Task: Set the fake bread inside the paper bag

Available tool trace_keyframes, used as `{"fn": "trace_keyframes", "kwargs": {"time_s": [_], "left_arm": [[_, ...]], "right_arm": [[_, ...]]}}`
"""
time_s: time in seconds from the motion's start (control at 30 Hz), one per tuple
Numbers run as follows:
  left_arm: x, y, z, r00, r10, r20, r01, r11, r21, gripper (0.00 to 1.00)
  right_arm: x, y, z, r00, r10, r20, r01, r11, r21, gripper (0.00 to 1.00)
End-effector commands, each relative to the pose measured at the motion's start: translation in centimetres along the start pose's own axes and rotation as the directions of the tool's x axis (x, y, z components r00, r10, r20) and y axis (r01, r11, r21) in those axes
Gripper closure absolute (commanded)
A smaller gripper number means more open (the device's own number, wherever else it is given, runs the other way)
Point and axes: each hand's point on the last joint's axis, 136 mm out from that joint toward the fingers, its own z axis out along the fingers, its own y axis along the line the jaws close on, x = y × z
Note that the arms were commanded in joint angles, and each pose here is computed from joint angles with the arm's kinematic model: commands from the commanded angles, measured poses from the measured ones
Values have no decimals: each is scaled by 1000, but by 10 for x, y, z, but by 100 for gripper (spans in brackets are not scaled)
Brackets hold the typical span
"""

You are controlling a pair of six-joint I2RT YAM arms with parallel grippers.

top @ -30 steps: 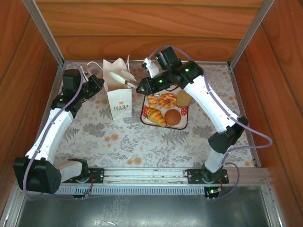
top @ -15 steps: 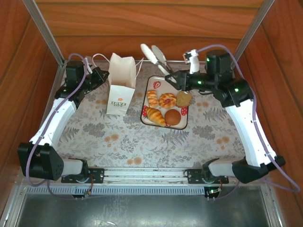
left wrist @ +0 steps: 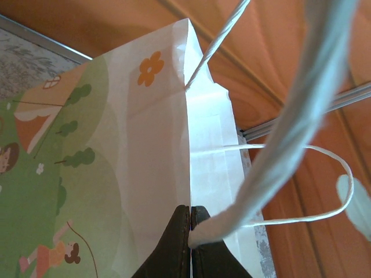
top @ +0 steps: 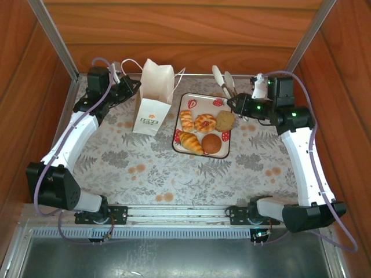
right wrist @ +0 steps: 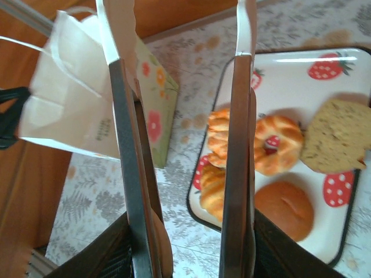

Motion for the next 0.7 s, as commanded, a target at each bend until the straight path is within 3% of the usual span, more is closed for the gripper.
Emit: {"fn": "trace_keyframes", "kwargs": {"time_s": [0.0,0.2,0.4,0.47,0.53,0.67], "left_arm": [[-12,-31,2,999,36,31,-38,995,91,99],[-5,-40,13,1000,31,3,-31,993,114,99],[7,-24,27,999,-8,-31,11,996,87,99],[10,-18,29,999,-15,-34,18,997,71,92],[9,-14,29,999,-15,-31,16,998,60,78],[3,-8,18,1000,15,-23,-14,1000,13,65]], "right_arm": [[1,-18,1,1000,21,10,-22,999,38,54],[19,-50,20,996,69,-54,-63,994,92,55],[31,-65,34,991,92,-94,-81,990,117,55],[33,-67,36,990,94,-105,-82,990,116,55],[35,-68,37,989,88,-121,-74,990,118,55],[40,-74,37,981,68,-180,-40,987,158,54]]}}
